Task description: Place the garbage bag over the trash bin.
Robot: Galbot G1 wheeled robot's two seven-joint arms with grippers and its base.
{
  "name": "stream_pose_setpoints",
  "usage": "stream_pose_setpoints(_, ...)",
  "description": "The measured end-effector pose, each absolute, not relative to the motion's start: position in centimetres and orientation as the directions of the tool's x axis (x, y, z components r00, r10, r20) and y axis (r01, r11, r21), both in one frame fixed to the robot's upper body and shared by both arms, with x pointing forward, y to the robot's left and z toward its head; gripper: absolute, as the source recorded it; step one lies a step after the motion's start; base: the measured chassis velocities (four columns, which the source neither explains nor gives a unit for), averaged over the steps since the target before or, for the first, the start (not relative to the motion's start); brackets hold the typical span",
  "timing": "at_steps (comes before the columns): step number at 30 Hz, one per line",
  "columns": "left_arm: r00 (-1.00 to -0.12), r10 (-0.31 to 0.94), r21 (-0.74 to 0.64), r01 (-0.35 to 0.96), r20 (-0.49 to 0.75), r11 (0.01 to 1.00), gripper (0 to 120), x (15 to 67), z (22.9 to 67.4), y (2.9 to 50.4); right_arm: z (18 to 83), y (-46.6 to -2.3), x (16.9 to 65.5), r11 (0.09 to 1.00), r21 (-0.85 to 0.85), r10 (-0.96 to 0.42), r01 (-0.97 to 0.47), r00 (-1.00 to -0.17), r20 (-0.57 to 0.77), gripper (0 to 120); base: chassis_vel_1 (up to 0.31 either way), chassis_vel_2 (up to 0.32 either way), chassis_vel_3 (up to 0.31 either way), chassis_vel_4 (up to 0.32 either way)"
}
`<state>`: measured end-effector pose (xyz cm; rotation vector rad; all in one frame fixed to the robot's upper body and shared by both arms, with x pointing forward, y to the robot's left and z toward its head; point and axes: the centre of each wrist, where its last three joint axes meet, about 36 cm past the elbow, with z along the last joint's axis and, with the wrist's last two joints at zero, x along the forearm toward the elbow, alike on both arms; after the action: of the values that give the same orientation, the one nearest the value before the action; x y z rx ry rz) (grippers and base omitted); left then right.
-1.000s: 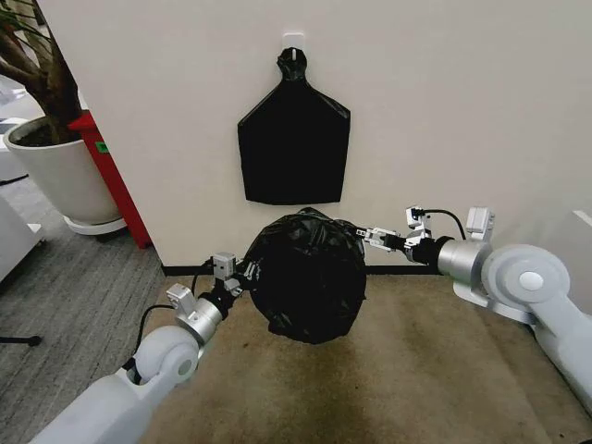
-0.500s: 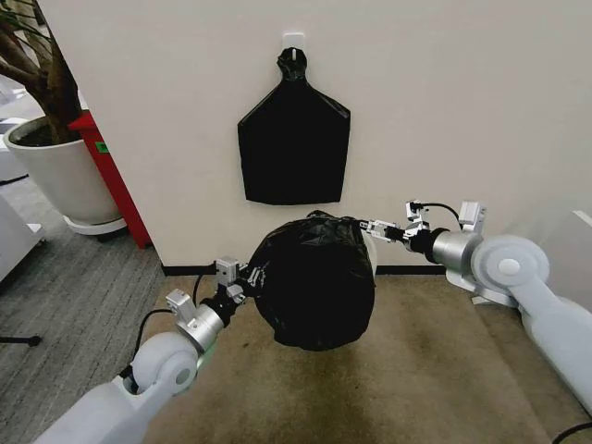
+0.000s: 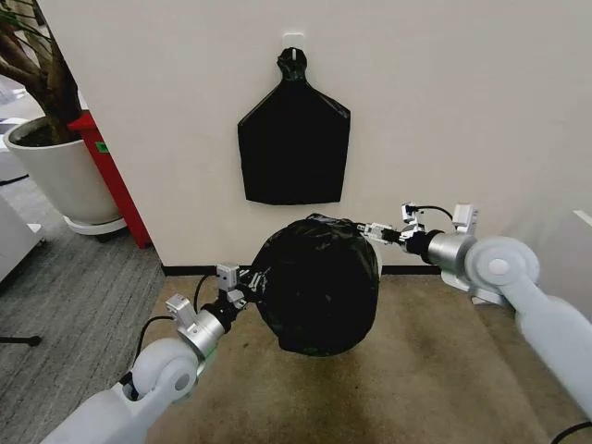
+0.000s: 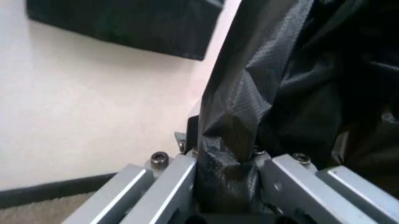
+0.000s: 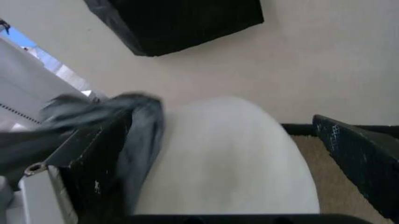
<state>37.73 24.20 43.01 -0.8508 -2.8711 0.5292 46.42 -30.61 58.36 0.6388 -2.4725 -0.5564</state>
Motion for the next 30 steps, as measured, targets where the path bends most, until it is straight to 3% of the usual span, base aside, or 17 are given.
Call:
stream_pose_setpoints(7,-0.879,0.474,-0.439,0.407,0.049,0.801,1,38.9,43.0,23.8,59.1,-31.0,44.7,0.787,0.527,-0.542,-0.320,-0.768,0.343,100,0.000,0.000,0.000,0.000)
stream_pose_setpoints(10,-0.907,0.407,-0.526,0.294,0.110,0.798,1,39.5,43.8,23.5,58.2,-32.0,43.5,0.770,0.556,-0.548,-0.312,-0.770,0.326,100,0.000,0.000,0.000,0.000)
stream_pose_setpoints(19,-0.901,0.343,-0.715,0.053,0.267,0.697,1,41.1,45.4,23.7,50.8,-34.5,38.0,0.672,0.691,-0.577,-0.264,-0.772,0.266,100,0.000,0.000,0.000,0.000)
stream_pose_setpoints(23,-0.879,0.348,-0.781,-0.041,0.324,0.623,1,41.9,45.9,23.7,48.6,-33.8,35.5,0.646,0.725,-0.579,-0.239,-0.773,0.261,100,0.000,0.000,0.000,0.000)
stream_pose_setpoints(30,-0.794,0.380,-0.818,-0.238,0.475,0.524,1,43.4,46.8,23.6,48.5,-28.5,31.8,0.604,0.785,-0.527,-0.136,-0.807,0.265,100,0.000,0.000,0.000,0.000)
